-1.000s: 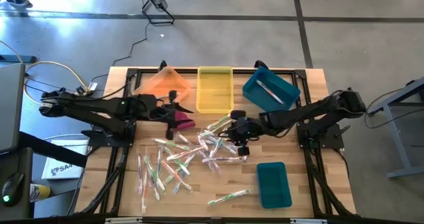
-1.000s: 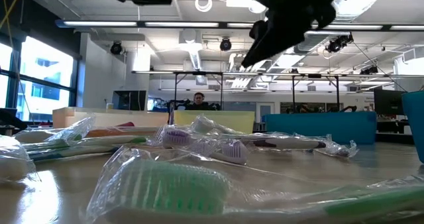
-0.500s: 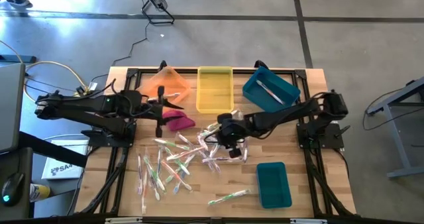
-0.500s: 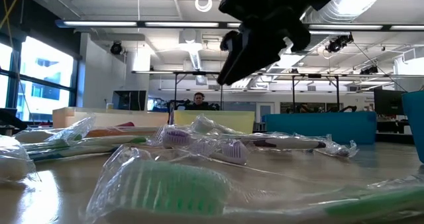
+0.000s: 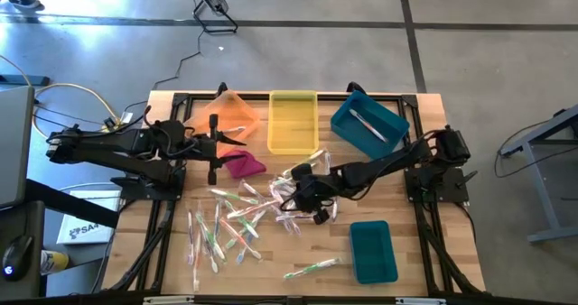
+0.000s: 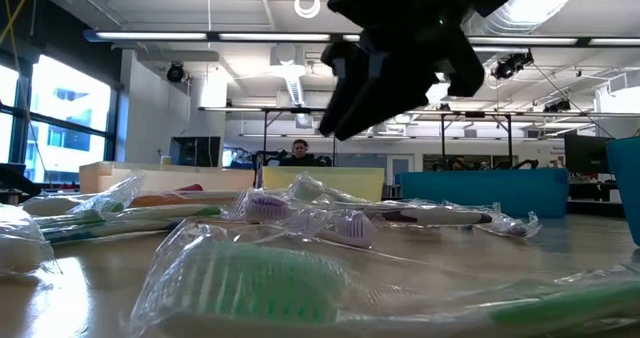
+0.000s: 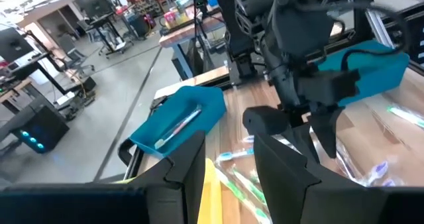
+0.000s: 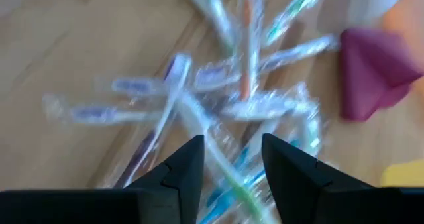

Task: Pick & Place Toothbrushes
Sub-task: Put the green toothbrush into the yellow bin

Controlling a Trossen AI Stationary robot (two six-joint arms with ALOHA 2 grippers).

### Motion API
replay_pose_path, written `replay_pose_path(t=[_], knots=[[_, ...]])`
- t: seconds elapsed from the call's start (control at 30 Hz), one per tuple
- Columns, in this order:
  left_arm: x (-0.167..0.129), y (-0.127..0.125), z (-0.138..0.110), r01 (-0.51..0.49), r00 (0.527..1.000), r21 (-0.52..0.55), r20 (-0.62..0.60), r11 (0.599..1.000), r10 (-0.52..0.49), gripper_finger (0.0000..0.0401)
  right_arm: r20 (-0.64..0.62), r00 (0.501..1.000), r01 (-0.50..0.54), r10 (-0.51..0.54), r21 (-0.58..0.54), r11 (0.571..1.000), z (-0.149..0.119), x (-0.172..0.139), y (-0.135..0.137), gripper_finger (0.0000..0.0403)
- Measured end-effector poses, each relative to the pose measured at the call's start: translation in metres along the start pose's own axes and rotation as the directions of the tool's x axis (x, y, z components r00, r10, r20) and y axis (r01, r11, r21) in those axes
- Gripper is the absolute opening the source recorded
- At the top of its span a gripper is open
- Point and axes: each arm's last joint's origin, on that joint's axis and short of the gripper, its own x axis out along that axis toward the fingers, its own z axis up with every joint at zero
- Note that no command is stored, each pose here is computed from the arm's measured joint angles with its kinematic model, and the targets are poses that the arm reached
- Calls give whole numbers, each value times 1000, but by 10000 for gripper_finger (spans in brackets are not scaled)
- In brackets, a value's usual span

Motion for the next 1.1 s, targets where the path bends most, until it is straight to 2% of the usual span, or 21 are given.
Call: replay_pose_path(t=[0.1, 0.2, 0.37, 0.83, 0.93, 1.1], knots=[[0, 0, 0, -1, 1000, 4, 2, 1000, 1, 124, 23, 1000, 8, -8, -4, 1000, 2, 4, 1, 181], [0, 0, 0, 0, 1000, 4, 2, 1000, 0, 124, 8, 1000, -26, 26, -5, 1000, -2, 11, 4, 209], [0, 0, 0, 2, 1000, 5, -5, 1000, -2, 124, -20, 999, -50, 50, -4, 999, -9, 27, 8, 223], [0, -1, -3, 17, 999, 9, -32, 1000, -17, 124, -63, 998, -31, 31, 5, 1000, -25, 55, 8, 217], [0, -1, -3, 17, 999, 9, -33, 1000, -17, 124, -58, 998, -23, 23, 6, 1000, -24, 55, 8, 201], [0, -1, -3, 17, 999, 9, -33, 1000, -17, 124, -52, 998, -23, 23, 6, 1000, -23, 55, 8, 146]])
